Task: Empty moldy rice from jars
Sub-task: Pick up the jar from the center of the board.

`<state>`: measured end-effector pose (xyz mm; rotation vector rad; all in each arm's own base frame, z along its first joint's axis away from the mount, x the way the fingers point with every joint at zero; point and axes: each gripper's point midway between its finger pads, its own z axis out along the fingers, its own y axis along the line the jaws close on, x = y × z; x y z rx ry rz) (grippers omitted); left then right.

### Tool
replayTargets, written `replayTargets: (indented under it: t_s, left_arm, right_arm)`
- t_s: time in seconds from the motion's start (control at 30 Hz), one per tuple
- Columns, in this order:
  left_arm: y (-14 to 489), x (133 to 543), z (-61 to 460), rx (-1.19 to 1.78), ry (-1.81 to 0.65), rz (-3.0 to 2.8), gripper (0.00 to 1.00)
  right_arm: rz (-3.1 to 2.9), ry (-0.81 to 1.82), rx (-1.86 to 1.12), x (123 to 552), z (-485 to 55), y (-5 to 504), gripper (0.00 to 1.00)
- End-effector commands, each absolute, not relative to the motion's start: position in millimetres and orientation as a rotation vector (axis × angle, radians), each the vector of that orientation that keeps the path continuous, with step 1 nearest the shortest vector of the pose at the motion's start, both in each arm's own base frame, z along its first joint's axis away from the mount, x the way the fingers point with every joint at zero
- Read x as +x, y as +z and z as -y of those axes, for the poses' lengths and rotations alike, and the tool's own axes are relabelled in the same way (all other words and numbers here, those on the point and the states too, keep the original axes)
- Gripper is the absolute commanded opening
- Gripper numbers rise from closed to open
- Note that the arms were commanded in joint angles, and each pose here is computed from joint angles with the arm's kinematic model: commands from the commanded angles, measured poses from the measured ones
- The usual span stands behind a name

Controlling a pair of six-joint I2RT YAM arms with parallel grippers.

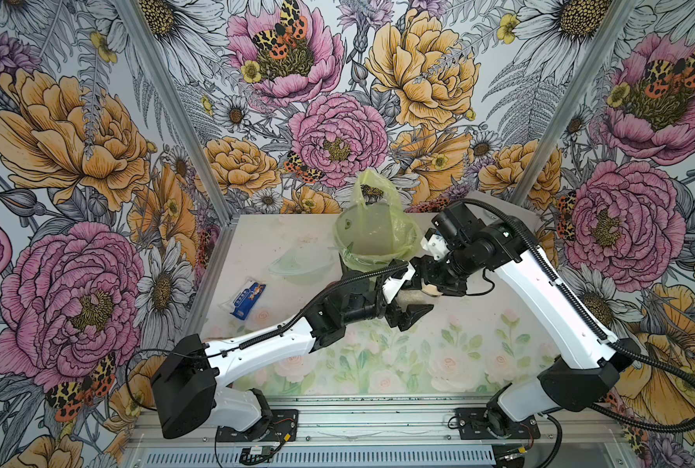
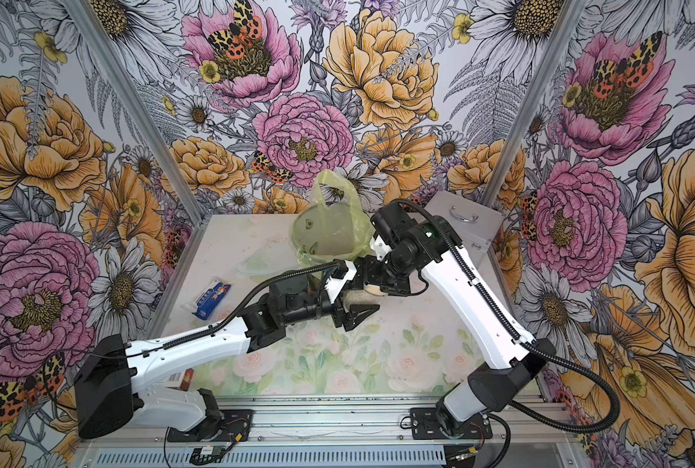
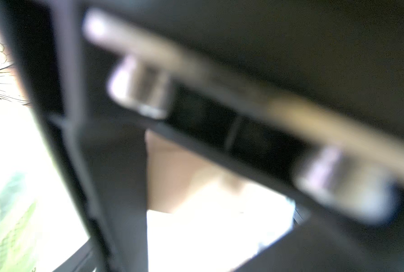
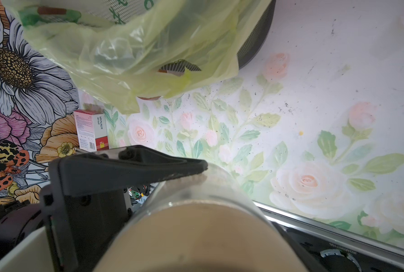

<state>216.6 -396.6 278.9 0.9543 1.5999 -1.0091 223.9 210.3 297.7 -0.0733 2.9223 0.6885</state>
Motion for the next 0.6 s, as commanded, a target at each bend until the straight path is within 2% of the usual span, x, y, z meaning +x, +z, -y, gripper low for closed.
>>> replayTargets:
  t_s: [0.0, 0.1, 0.13, 0.57]
  left_arm:
    - [227, 228, 382, 0.968, -0.882, -1.787, 0.00]
    - [229, 229, 382, 0.966, -0.881, -1.782, 0.00]
    - [229, 228, 381, 0.967, -0.881, -1.782, 0.00]
    - [221, 229, 375, 0.976, -0.864, -1.799, 0.00]
  right_arm:
    - [-2.739, 1.018, -0.197, 210, -243, 351, 0.87]
    - [-2.737, 1.032, -0.200, 210, -245, 351, 0.99]
    - [-2.736, 1.036, -0.205, 210, -246, 352, 1.00]
    - [-2.686, 1.070, -0.201, 212, -250, 361, 1.00]
